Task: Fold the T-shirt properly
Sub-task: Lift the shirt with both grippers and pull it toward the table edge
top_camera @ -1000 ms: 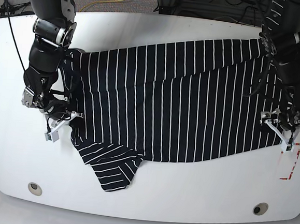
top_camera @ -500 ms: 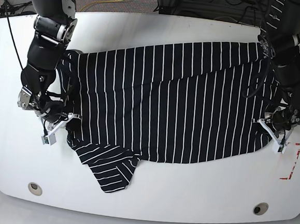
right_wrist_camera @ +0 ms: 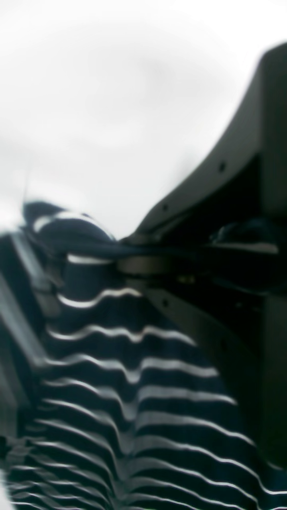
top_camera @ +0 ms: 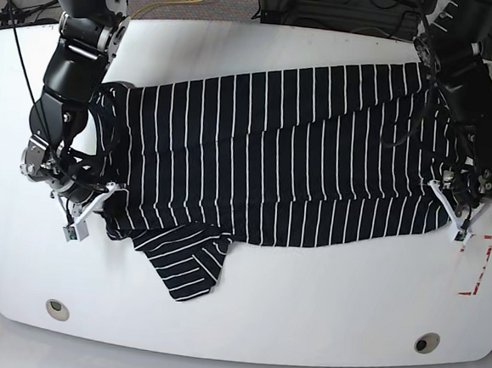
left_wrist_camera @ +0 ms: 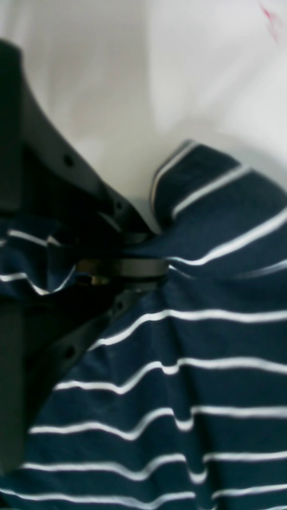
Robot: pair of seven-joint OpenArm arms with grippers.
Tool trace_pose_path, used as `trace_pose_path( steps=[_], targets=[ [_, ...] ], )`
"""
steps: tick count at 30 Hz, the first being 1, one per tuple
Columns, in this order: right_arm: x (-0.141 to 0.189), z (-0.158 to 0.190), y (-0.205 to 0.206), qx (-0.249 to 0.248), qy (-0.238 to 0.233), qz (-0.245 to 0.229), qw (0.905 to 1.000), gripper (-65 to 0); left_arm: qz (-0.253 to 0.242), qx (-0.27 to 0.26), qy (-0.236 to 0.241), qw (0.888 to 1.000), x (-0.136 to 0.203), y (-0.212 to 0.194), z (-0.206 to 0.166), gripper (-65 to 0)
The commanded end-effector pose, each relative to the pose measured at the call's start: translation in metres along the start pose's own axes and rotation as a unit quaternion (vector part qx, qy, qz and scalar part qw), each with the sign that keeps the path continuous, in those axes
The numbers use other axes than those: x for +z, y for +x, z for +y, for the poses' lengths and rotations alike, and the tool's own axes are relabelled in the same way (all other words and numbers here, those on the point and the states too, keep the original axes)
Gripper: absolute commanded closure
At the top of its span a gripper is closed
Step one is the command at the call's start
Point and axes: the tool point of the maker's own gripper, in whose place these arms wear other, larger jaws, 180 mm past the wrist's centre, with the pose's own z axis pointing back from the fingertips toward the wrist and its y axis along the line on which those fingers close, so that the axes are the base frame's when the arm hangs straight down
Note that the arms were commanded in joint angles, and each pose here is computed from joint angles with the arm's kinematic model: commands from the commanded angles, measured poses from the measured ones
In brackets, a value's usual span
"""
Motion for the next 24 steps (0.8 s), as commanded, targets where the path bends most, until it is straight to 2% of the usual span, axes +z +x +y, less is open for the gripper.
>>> trace_pose_path(
  steps=[1,4,6,12,19,24],
  targets=[
    [0.007,-0.007,0.023,0.009,-0.009,-0.028,0.9995,0.0,-0.049,-0.013,0.012,0.999,0.013,0.033,0.001,0.0],
    [0.007,-0.007,0.025,0.011,-0.008,-0.029,0.9995,0.0,-0.053,-0.016,0.015,0.998,0.016,0.037,0.0,0.0],
    [0.01,-0.007,0.039,0.017,-0.009,-0.04,0.999,0.0,-0.058,-0.02,0.016,0.998,0.021,0.046,-0.008,0.0],
    [0.029,-0.027,0.086,0.038,-0.032,-0.075,0.996,0.0,-0.112,-0.041,0.055,0.991,0.061,0.1,-0.006,0.0],
    [0.058,-0.038,0.157,0.102,-0.057,-0.097,0.9884,0.0,-0.193,-0.051,0.101,0.975,0.122,0.171,0.0,0.0],
    [0.09,-0.039,0.217,0.147,-0.071,-0.12,0.9792,0.0,-0.255,-0.053,0.14,0.955,0.176,0.212,0.008,0.0]
  ],
)
